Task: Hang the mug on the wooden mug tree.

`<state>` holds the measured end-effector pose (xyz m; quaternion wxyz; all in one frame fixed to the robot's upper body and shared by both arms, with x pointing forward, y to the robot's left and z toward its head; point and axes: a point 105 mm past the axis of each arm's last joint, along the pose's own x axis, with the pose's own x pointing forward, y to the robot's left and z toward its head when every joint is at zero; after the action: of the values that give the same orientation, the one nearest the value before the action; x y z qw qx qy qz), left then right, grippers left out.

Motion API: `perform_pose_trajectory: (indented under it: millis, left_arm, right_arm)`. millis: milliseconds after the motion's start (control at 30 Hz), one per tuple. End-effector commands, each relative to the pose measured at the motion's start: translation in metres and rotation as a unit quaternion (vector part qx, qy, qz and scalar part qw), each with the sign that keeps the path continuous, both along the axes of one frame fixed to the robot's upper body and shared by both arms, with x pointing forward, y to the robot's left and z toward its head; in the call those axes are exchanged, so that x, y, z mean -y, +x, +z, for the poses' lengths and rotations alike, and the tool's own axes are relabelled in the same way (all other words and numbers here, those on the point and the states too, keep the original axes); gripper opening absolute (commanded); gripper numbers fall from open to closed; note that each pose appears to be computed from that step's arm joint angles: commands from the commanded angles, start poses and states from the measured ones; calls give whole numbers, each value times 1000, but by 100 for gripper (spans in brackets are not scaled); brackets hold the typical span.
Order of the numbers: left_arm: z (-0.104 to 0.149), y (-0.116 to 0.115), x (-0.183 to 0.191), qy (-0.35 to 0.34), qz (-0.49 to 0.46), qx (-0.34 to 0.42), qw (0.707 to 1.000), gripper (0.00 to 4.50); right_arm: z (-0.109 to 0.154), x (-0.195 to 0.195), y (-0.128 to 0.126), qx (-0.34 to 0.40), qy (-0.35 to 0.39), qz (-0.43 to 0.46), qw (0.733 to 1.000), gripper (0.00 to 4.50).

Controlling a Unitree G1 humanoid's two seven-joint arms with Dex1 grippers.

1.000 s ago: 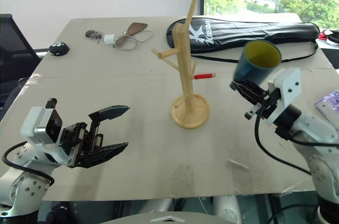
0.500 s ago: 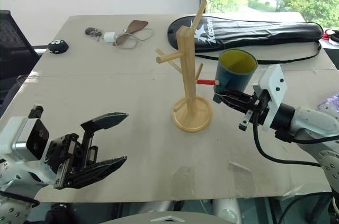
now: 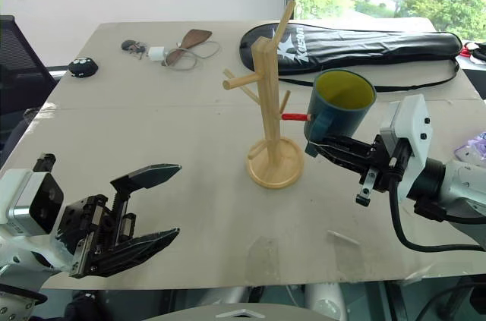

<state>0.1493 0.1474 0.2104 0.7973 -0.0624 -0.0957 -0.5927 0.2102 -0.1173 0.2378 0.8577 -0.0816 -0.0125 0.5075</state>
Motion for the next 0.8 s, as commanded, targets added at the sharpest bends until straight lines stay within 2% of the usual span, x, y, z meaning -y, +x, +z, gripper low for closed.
perform_pose_trajectory:
  millis: [33, 167, 333, 467, 667, 767, 800]
  left_arm:
    - [2, -3, 1, 7, -7, 10, 1000, 450]
    - [-3, 0, -9, 13, -3, 7, 1000, 450]
    - [-14, 34, -38, 23, 16, 8, 1000, 450]
    - [-19, 48, -48, 27, 16, 10, 999, 450]
    - [-26, 41, -54, 27, -2, 6, 1000, 450]
    - [-29, 33, -55, 23, -9, -4, 1000, 450]
    - [-31, 31, -55, 24, -7, -9, 1000, 450]
  right_arm:
    - [5, -12, 0, 21, -2, 13, 1000, 4]
    - [2, -18, 8, 21, -14, 8, 1000, 4]
    - [-2, -25, 16, 20, -31, 10, 999, 4]
    - [-8, -31, 23, 13, -37, 16, 999, 4]
    - [-16, -23, 25, 12, -48, 3, 999, 172]
    - [-14, -12, 11, 23, -38, 5, 999, 303]
    - [-11, -7, 3, 21, -21, 15, 999, 303]
